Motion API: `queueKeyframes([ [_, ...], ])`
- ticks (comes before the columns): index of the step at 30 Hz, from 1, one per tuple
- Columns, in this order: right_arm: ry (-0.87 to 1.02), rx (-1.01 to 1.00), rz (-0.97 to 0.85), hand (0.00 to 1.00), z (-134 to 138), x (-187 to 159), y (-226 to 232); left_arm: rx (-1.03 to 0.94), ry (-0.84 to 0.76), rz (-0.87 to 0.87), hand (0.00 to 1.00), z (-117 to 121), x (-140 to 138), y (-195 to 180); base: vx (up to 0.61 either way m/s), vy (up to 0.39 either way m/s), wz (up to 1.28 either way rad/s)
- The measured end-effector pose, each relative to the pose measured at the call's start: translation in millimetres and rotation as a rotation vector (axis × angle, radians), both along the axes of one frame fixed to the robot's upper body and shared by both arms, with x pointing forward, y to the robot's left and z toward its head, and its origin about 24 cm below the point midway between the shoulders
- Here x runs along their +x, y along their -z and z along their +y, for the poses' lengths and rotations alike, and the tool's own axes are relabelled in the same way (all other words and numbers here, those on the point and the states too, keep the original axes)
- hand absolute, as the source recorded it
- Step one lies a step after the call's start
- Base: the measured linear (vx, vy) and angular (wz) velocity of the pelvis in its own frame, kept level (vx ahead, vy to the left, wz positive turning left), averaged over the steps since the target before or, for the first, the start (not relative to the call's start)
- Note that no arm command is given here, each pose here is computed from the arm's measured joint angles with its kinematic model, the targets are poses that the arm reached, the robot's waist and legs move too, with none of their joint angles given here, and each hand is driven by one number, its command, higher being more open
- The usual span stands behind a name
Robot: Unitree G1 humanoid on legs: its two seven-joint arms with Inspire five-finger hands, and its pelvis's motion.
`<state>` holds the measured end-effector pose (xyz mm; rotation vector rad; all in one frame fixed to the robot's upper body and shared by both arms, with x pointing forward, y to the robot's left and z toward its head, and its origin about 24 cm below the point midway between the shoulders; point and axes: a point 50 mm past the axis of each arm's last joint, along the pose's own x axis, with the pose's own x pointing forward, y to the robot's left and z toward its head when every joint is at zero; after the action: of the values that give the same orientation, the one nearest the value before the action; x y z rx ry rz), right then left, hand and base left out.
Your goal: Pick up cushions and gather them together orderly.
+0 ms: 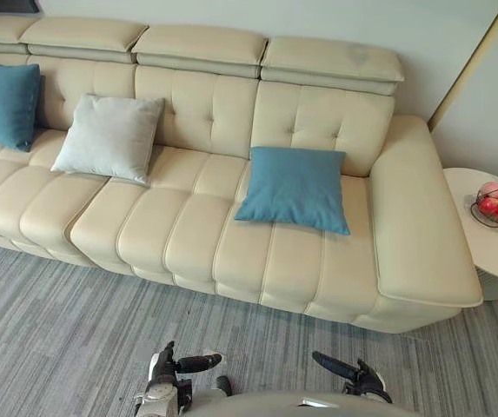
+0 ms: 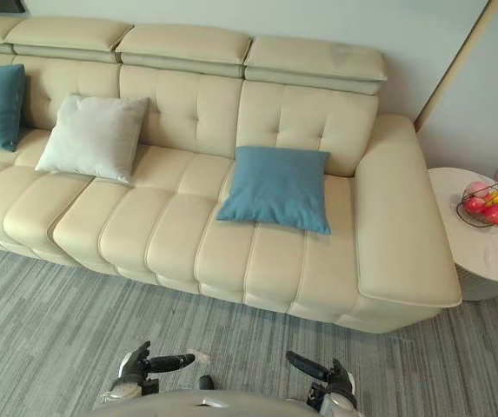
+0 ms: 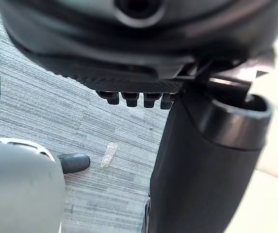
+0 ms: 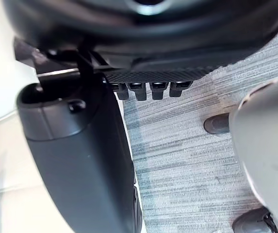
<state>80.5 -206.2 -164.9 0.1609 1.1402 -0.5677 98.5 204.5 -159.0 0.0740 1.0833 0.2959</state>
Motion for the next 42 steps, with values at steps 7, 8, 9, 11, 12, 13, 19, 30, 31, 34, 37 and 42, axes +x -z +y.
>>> queueKeyframes([
  [7, -0.019, -0.003, 0.014, 1.00, -3, 2, 0, 0.023, 0.008, 0.022, 1.00, 9, -3, 0, 0.02, -0.012, -0.04],
  [8, -0.019, -0.003, 0.014, 1.00, -3, 2, 0, 0.023, 0.008, 0.022, 1.00, 9, -3, 0, 0.00, 0.000, 0.00],
  [9, -0.019, -0.003, 0.014, 1.00, -3, 2, 0, 0.023, 0.008, 0.022, 1.00, 9, -3, 0, 0.00, 0.000, 0.00],
  [11, -0.019, -0.003, 0.014, 1.00, -3, 2, 0, 0.023, 0.008, 0.022, 1.00, 9, -3, 0, 0.00, 0.000, 0.00],
  [12, -0.019, -0.003, 0.014, 1.00, -3, 2, 0, 0.023, 0.008, 0.022, 1.00, 9, -3, 0, 0.00, 0.000, 0.00],
  [13, -0.019, -0.003, 0.014, 1.00, -3, 2, 0, 0.023, 0.008, 0.022, 1.00, 9, -3, 0, 0.00, 0.000, 0.00],
  [19, -0.017, 0.001, 0.027, 1.00, -2, -2, 2, 0.019, 0.002, 0.021, 1.00, 8, -3, 0, 0.00, 0.000, 0.01],
  [30, -0.033, -0.014, 0.050, 1.00, -7, -16, 1, -0.051, -0.106, 0.012, 1.00, 1, -8, 3, -0.06, -0.013, -0.25],
  [31, -0.032, -0.016, 0.054, 1.00, -7, -18, 1, -0.053, -0.106, 0.013, 1.00, 0, -9, 3, -0.05, -0.054, -0.45],
  [34, -0.022, -0.020, 0.063, 1.00, -8, -27, 1, -0.063, -0.108, -0.002, 1.00, -3, -5, 2, -0.02, -0.063, -0.57],
  [37, -0.026, -0.027, 0.038, 1.00, -7, -21, -1, -0.066, -0.114, -0.008, 1.00, -5, -4, 2, 0.04, -0.109, -1.02],
  [42, -0.073, -0.052, 0.019, 1.00, -13, -12, -4, -0.109, -0.148, -0.022, 1.00, -14, 1, 2, 0.05, -0.066, -1.24],
])
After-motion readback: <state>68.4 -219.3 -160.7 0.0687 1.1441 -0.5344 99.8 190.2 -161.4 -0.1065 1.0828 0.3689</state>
